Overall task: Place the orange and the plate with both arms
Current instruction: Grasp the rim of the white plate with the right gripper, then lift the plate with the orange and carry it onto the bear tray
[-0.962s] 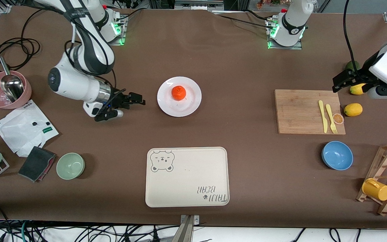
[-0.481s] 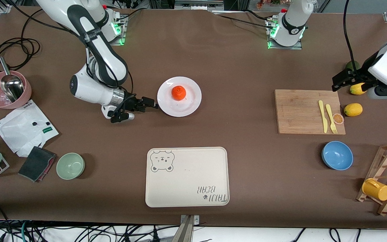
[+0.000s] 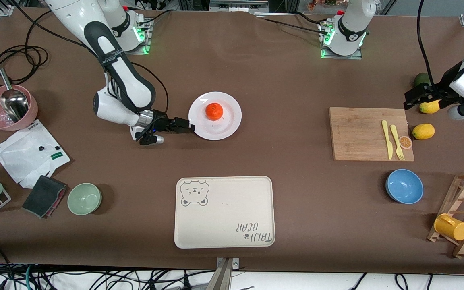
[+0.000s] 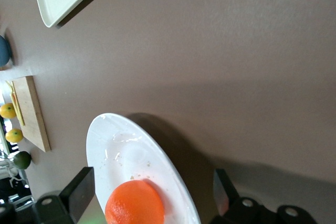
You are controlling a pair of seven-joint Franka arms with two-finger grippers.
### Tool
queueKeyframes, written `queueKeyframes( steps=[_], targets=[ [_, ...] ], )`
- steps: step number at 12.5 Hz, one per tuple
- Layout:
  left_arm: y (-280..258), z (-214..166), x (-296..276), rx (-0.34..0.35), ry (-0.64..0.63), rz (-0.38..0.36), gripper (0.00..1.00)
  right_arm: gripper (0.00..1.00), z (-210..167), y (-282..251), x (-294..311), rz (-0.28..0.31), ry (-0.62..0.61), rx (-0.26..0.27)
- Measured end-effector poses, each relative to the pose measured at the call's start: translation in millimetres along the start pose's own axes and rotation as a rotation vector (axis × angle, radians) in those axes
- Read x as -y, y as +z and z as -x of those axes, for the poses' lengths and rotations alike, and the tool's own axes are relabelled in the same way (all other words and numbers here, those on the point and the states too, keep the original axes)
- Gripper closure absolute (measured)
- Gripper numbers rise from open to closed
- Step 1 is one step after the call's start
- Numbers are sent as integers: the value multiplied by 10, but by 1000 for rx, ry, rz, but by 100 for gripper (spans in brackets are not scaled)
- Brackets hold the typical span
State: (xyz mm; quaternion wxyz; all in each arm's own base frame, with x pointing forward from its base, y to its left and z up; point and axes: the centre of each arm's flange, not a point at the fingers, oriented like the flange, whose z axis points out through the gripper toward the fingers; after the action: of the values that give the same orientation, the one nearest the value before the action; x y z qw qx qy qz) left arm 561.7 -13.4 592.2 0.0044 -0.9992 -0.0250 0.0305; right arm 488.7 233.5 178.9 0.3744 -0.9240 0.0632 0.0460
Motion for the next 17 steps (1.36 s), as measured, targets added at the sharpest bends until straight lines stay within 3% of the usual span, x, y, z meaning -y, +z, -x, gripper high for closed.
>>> queueKeyframes(
  steps=[6, 11, 13, 14, 17],
  targets=[
    [4, -2, 0, 1, 1, 0, 0, 0, 389, 195, -178, -25, -11, -31],
    [0, -3, 0, 1, 1, 0, 0, 4, 509, 181, -202, -17, -19, -24],
    [1, -3, 0, 1, 1, 0, 0, 26, 530, 184, -208, -15, -22, -21],
    [0, -4, 0, 1, 1, 0, 0, 31, 532, 185, -209, -16, -21, -21],
    [-3, -3, -8, 0, 2, 0, 0, 34, 565, 205, -213, -17, -13, -23]
  ],
)
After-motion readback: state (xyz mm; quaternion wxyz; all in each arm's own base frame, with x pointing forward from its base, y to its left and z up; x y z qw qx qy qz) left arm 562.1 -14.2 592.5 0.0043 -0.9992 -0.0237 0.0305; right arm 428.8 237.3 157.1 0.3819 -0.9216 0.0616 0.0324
